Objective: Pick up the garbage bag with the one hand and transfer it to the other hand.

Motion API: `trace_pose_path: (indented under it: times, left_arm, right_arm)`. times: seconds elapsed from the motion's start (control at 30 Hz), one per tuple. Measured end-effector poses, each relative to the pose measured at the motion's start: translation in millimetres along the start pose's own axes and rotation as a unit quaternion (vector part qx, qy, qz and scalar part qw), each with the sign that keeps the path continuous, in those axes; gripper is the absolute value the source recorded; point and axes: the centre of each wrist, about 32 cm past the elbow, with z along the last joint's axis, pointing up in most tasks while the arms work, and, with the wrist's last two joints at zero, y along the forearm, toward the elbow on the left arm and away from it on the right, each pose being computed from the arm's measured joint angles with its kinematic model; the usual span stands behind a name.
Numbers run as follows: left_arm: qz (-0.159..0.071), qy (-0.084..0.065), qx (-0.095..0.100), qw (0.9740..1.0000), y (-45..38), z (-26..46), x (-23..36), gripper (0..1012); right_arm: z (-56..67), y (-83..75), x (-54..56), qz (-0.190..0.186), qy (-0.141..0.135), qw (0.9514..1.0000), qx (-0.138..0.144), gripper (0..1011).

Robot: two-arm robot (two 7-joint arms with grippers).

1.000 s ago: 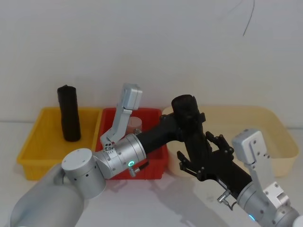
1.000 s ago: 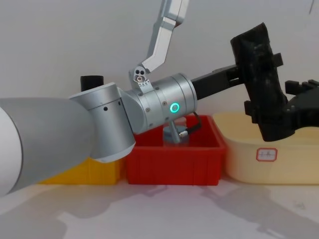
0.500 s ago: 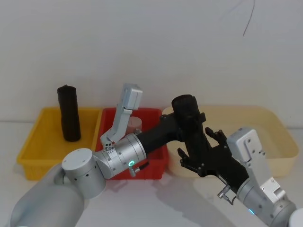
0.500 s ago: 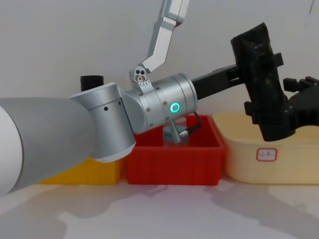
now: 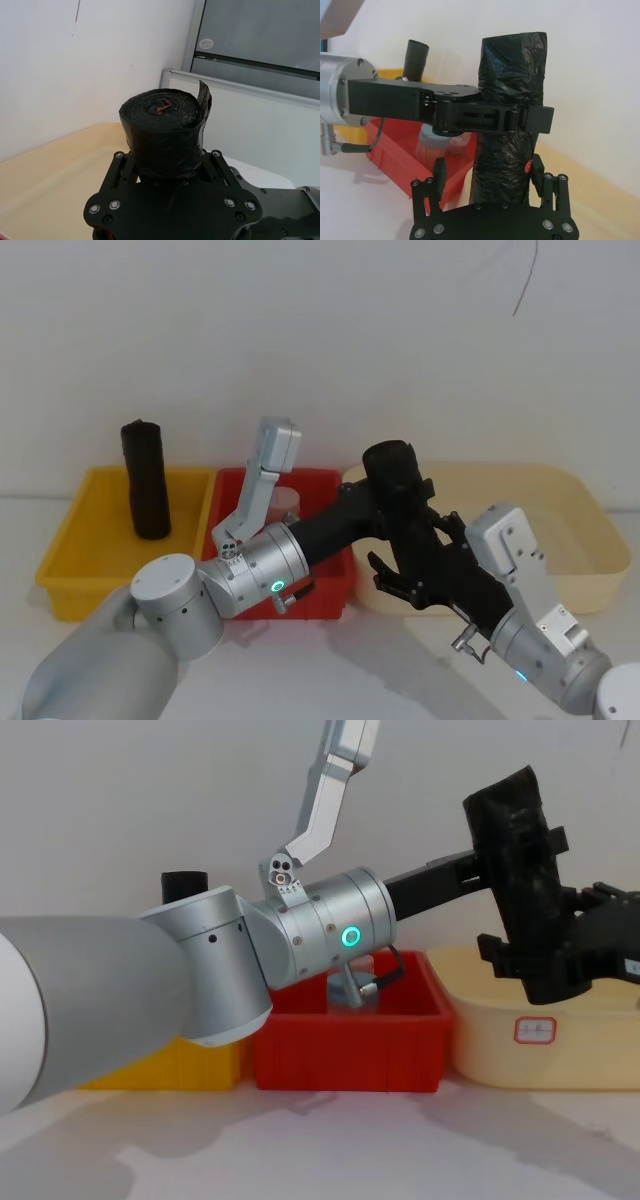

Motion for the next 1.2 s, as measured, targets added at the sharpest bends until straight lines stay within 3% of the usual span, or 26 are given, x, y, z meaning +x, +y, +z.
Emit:
trace_pose_path:
  times: [0.27,0.67,0.9,1.2]
  left_arm:
    - [0.000,0.000,0.000,1.0000,0.0,0.0,0.0,436]
    - [0.000,0.000,0.000,1.0000,-0.1,0.1,0.0,436]
    - [0.000,0.000,0.000,1.0000,0.0,0.0,0.0,443]
    - [0.000,0.000,0.000,1.0000,0.2,0.0,0.1,714]
  right_arm:
    - [-1.3,5.0,2.8,-0.005,0.007,0.9999,-0.012,945]
    - [-1.5,5.4,9.8,-0.026,0.032,0.9989,-0.023,587]
    - [-1.7,3.8,13.3,-0.036,0.042,0.9982,-0.026,562]
    - [-1.8,1.3,17.3,-0.046,0.051,0.9973,-0.025,561]
